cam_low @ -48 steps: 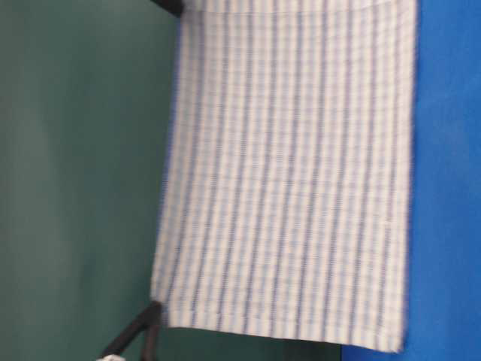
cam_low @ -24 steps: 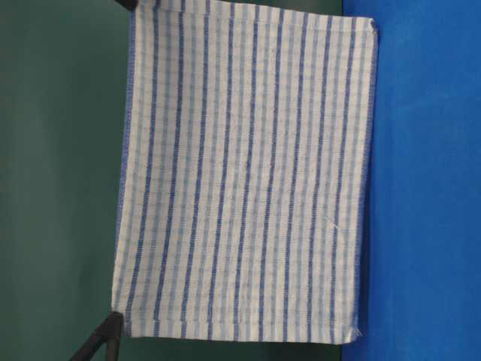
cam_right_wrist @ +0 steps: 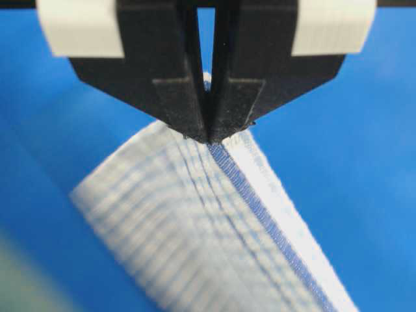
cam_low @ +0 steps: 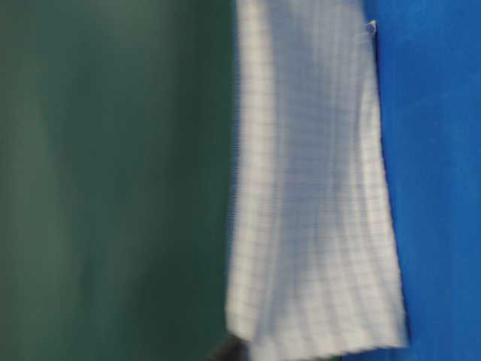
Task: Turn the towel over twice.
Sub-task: 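Swing the towel over and lay it flat, held edge nearest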
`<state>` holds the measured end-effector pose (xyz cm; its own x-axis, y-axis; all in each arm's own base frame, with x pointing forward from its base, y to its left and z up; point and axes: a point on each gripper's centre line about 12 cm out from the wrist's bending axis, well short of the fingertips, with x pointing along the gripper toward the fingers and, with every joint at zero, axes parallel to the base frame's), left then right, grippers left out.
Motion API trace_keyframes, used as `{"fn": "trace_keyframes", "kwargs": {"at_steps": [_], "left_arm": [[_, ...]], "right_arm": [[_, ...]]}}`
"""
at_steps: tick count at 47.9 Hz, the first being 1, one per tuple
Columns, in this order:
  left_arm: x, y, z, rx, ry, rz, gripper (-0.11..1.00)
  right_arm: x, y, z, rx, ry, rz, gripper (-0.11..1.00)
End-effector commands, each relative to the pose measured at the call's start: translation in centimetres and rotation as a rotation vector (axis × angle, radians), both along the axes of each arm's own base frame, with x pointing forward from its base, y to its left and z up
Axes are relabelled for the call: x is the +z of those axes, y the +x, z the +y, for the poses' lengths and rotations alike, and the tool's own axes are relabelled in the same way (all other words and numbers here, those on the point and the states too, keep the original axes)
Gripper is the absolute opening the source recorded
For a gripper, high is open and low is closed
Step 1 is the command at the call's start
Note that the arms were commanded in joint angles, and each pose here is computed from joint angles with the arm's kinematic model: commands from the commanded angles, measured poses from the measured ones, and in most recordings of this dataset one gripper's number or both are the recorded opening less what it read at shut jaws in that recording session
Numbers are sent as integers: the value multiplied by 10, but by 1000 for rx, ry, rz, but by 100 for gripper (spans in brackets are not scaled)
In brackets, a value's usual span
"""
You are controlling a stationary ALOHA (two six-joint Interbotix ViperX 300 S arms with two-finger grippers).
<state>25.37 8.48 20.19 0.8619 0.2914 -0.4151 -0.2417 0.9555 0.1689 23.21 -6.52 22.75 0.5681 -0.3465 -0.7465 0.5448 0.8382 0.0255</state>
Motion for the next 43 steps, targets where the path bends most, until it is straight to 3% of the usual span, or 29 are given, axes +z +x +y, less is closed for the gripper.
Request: {"fn": "trace_keyframes", "kwargs": {"at_steps": [1,4,13,18,31,43], "left_arm": [[-17,4,-20,-67,-33,45,4],[-34,6,-37,-118,-71,102,4],[-66,13,-87,-290,-101,225,4],[-78,15,-109,-355,-118,277,4],[-96,15,-141,-406,-185,397,4],[-99,11,-150,-422,-199,426,4]], "right_arm": [[-13,8,18,30,54,12,2],[-30,12,33,40,101,39,2],[-68,22,78,79,198,116,2],[-82,27,105,100,246,139,2],[-100,33,159,103,328,178,2],[-102,39,173,116,333,184,2]]}}
